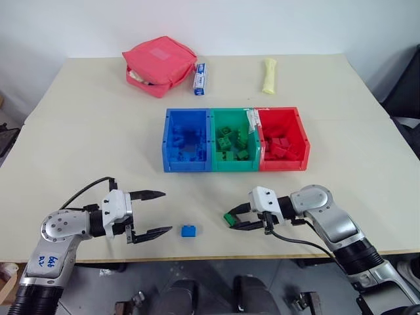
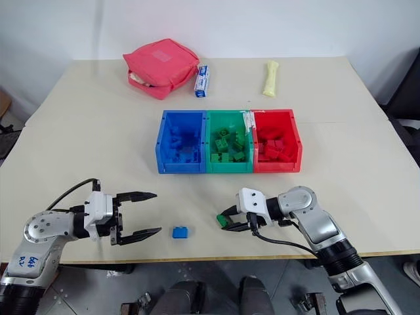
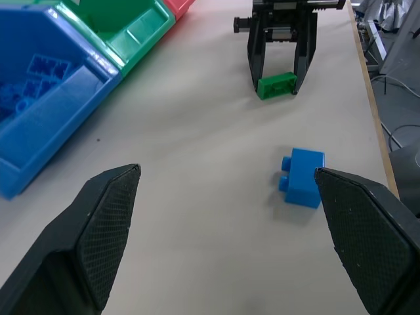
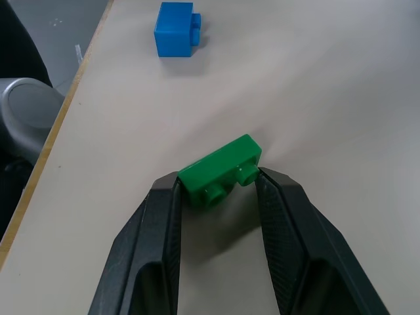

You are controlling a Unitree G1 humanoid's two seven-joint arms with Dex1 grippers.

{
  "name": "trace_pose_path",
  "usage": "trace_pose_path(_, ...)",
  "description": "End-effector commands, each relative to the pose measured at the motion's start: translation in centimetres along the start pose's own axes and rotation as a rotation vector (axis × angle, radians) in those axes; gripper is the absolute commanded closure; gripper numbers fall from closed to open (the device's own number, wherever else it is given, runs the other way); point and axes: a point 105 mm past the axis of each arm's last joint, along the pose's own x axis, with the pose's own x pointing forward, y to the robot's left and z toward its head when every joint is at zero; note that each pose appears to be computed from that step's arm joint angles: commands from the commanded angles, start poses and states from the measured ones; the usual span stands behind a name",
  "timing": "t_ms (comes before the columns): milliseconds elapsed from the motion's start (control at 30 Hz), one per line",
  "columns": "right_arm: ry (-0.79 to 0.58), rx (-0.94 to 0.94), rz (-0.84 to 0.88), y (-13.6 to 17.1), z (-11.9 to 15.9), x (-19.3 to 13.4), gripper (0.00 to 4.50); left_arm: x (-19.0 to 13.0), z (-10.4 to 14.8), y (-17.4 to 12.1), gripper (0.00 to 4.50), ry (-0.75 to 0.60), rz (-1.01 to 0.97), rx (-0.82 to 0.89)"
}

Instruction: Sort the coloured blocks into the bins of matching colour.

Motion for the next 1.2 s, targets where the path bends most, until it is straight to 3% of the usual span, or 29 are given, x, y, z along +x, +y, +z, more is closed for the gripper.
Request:
trace_pose_path(33, -0.103, 0.009, -0.119, -2.1, 2.4, -1.4, 3.22, -0.2, 0.9, 0.4, 0.00, -0.036, 0.034, 0.014)
trace_pose_path(233, -0.232, 0.037, -0.408, -7.7, 6.2, -4.5, 3.22, -0.2, 1.9, 1.9, 0.00, -0.105, 0.131, -0.021)
trace_pose_path(333, -0.212, 0.006, -0.606, -11.8, 6.9, -5.8, 3.22, 0.0, 2.4, 2.6, 0.00, -0.147, 0.181, -0.045)
trace_pose_path(400, -0.206, -0.012, -0.651, -13.0, 7.1, -5.8, 3.22, 0.1, 2.6, 2.9, 0.00, -0.165, 0.202, -0.056)
trace_pose_path(600, -0.226, -0.036, -0.666, -13.8, 7.7, -5.9, 1.19, -0.1, 3.0, 4.0, 0.00, -0.194, 0.288, -0.071)
trace_pose_path(700, -0.224, -0.057, -0.653, -13.2, 7.6, -6.8, 0.18, -0.3, 2.7, 4.0, 0.00, -0.180, 0.293, -0.089)
trace_pose_path(733, -0.234, -0.067, -0.639, -12.7, 7.6, -7.2, 0.04, -0.4, 2.5, 4.0, 0.00, -0.170, 0.299, -0.095)
trace_pose_path(833, -0.320, -0.117, -0.502, -9.2, 8.2, -8.9, 0.04, -1.5, 1.5, 3.9, 0.00, -0.113, 0.293, -0.086)
trace_pose_path(1000, -0.242, -0.093, -0.346, -2.8, 4.4, -12.3, 0.04, -5.0, -0.9, 4.5, 0.00, 0.067, 0.287, -0.008)
trace_pose_path(1200, -0.108, 0.011, -0.273, 2.8, 1.4, -14.2, 0.04, -6.4, -1.7, 2.6, 0.00, 0.187, 0.055, -0.026)
